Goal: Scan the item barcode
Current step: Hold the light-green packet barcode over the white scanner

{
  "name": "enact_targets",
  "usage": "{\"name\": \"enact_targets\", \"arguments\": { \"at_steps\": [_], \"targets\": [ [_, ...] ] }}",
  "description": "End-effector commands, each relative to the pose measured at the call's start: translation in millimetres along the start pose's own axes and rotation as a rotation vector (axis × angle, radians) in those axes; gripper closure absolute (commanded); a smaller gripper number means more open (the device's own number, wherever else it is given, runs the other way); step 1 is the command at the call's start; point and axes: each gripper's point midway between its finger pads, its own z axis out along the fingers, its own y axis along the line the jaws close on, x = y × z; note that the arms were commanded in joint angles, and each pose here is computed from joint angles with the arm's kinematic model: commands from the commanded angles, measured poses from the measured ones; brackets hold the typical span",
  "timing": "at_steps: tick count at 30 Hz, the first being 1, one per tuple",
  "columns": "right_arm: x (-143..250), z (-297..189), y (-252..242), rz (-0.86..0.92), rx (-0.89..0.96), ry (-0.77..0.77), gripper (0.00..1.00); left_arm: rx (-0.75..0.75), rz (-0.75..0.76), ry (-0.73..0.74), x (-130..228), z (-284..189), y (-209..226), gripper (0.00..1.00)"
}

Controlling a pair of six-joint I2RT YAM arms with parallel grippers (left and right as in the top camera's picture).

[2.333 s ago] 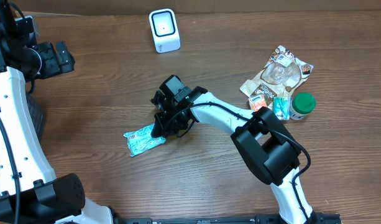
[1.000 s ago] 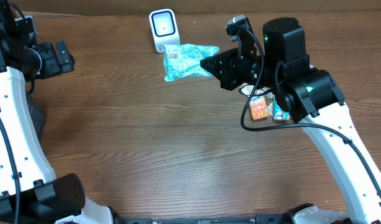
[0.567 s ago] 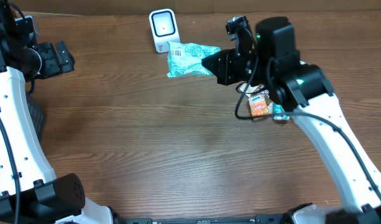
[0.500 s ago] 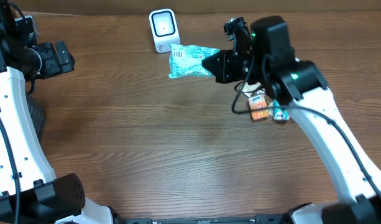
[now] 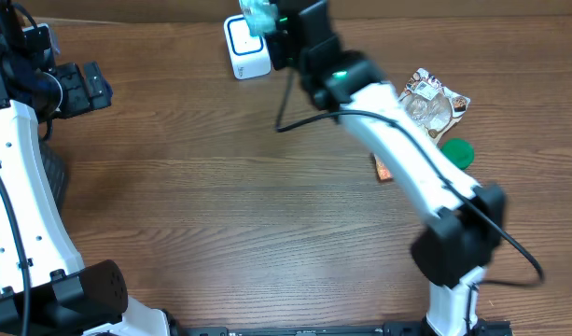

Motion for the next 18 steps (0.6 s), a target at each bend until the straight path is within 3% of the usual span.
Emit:
{"name": "enact_targets", "arguments": {
  "at_steps": [1,10,18],
  "targets": [
    [-1.9,25.9,-31.5,-0.379,0.311,-0.012,0.96,0.000,0.027,-0.012,-1.9,-3.2,-1.8,0.00],
    [-5.4,88.2,1.7,-0.717,0.355,-0.240,0.96,0.000,0.027,-0.012,-2.0,-3.2,-1.8,0.01],
    [30.1,116.0,24.7,-0.830,0.284,-0.217,0.96,0.000,0.028,-0.012,-1.9,-3.2,-2.1,0.00]
  ]
}}
